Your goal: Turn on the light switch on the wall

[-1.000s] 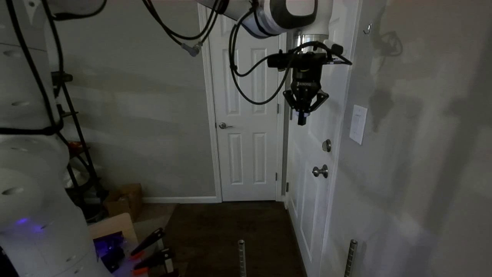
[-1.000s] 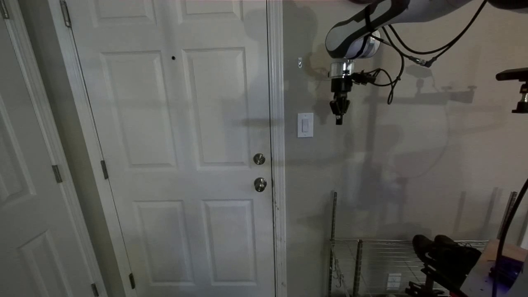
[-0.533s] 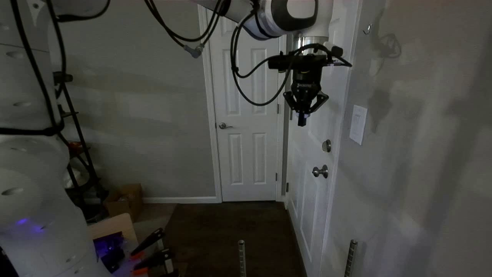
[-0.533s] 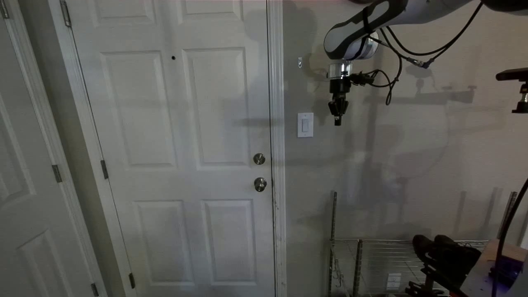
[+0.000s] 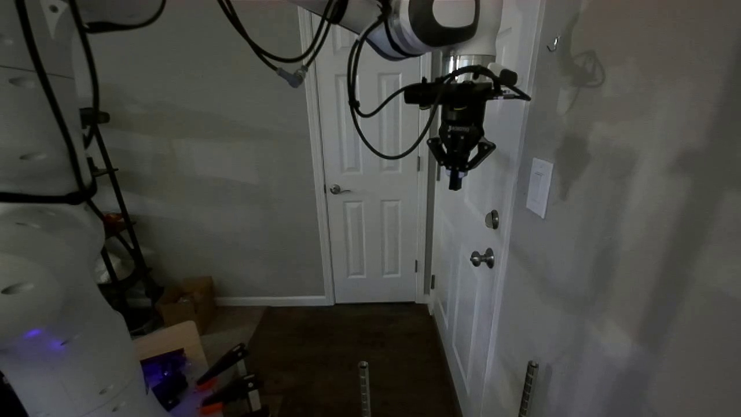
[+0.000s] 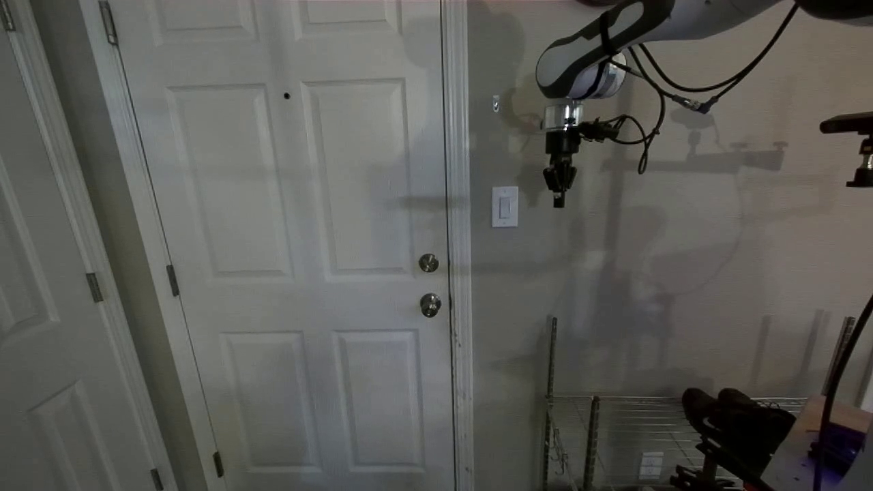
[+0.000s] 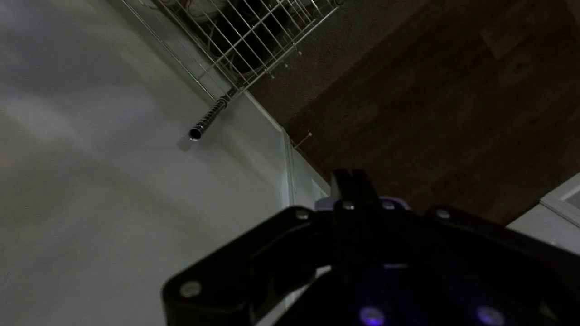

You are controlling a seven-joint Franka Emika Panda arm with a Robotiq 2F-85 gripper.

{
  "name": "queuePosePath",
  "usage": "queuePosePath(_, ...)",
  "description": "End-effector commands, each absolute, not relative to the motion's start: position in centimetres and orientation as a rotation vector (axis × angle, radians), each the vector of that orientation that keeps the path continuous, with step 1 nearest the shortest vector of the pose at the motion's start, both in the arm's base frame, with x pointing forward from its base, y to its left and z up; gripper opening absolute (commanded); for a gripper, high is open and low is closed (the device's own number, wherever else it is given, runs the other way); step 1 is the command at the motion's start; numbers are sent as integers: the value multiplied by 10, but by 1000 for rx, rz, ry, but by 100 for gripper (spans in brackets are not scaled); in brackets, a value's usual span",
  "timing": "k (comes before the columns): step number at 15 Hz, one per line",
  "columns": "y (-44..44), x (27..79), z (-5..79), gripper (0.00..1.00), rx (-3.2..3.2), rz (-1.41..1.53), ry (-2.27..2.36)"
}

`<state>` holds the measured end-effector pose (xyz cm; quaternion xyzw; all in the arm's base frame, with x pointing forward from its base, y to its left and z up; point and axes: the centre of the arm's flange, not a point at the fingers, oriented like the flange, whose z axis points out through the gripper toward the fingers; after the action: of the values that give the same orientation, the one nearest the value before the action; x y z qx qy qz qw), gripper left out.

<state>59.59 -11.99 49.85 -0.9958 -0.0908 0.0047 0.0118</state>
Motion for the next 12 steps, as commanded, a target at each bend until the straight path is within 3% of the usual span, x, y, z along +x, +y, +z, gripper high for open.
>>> queuePosePath(1,-118,599,494,2,-3118,2,-248)
queuePosePath(12,-69,670,459,3,-3291,-250,60)
